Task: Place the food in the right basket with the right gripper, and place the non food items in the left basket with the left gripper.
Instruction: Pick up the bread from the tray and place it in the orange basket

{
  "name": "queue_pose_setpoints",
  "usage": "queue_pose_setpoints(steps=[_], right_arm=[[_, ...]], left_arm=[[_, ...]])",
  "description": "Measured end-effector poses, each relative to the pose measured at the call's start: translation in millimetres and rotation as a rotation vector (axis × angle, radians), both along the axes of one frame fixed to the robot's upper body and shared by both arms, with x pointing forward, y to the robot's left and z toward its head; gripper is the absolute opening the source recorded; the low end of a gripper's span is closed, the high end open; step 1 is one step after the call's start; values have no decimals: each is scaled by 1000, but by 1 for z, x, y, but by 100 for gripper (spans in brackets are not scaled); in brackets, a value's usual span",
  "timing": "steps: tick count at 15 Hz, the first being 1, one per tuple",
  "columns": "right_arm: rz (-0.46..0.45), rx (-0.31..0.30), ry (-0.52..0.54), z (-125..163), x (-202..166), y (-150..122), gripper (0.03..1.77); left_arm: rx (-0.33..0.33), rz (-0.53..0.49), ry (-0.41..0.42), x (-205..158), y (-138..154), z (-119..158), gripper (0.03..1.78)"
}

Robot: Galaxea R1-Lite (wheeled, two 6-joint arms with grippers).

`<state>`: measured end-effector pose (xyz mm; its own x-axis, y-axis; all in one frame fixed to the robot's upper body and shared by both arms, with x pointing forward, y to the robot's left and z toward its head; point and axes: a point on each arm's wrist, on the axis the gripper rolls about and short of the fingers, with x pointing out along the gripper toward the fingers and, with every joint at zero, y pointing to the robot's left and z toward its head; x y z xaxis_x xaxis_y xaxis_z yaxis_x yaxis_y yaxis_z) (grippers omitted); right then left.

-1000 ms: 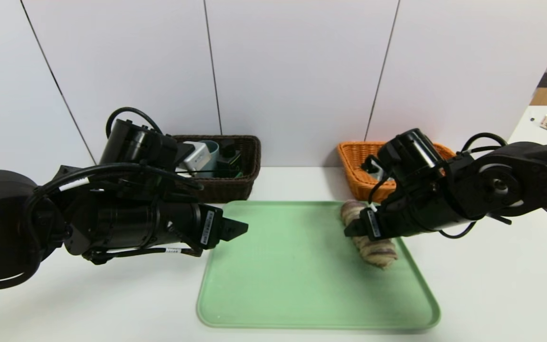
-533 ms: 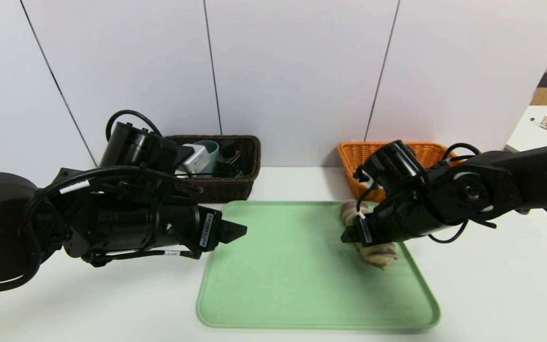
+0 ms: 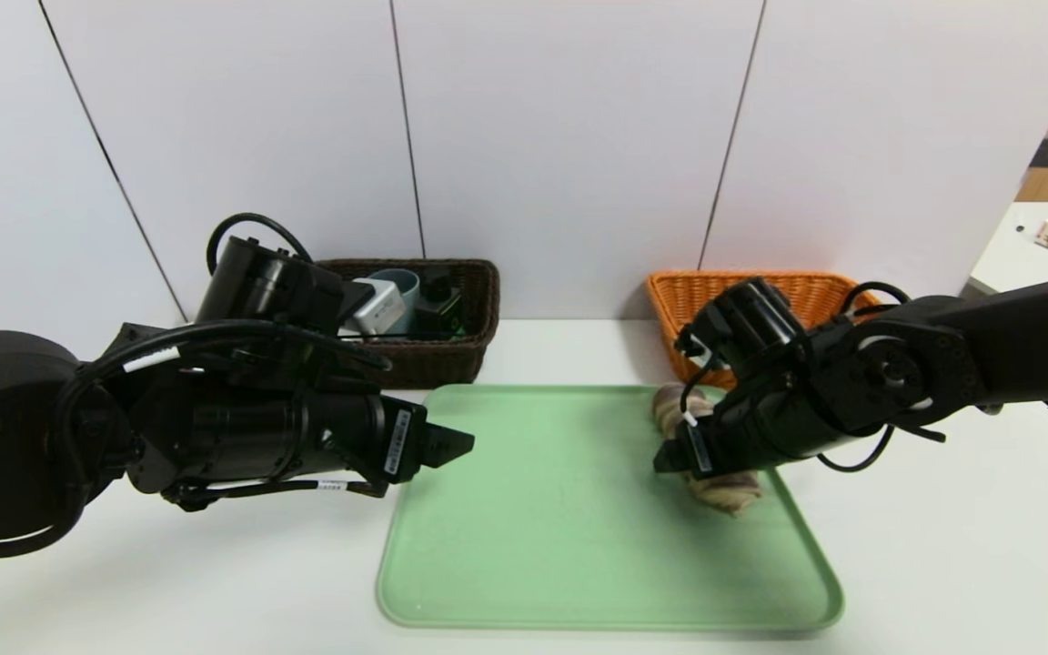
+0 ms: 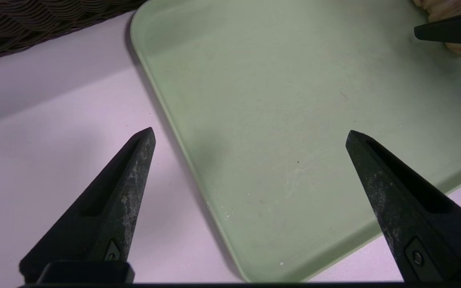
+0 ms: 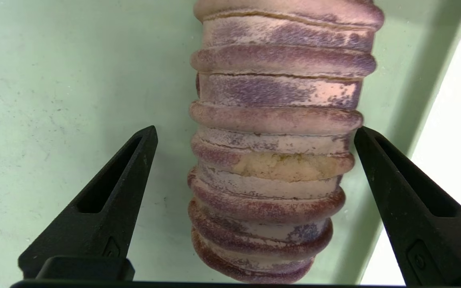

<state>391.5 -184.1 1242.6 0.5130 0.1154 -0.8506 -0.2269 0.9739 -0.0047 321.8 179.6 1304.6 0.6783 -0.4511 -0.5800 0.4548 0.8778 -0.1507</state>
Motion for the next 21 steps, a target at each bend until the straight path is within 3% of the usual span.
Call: queue_pose_setpoints(steps=[3,7,8,9,16,19,21], right_arm=[[-4,-5,0,-1,0,0,116],[-19,-2,-5,0,0,-1,74],[-19,3,-10,3,-1,-1,37],[-19,11,-21,7,-2,-2,19],[4,95,-199,71,-22,-10,19],[9,74,-288,95,-27,-29,19],[15,28,-334,106,-26,-45,19]], left_arm=[[0,0,1,0,0,0,169],[-1,0,1,0,0,0,169],[-1,0,1,0,0,0,169],[-1,0,0,0,0,0,169],[-12,-3,-16,-3,1,5,169],[-18,-2,-25,-5,3,9,169],[-19,-4,-30,-6,3,10,169]])
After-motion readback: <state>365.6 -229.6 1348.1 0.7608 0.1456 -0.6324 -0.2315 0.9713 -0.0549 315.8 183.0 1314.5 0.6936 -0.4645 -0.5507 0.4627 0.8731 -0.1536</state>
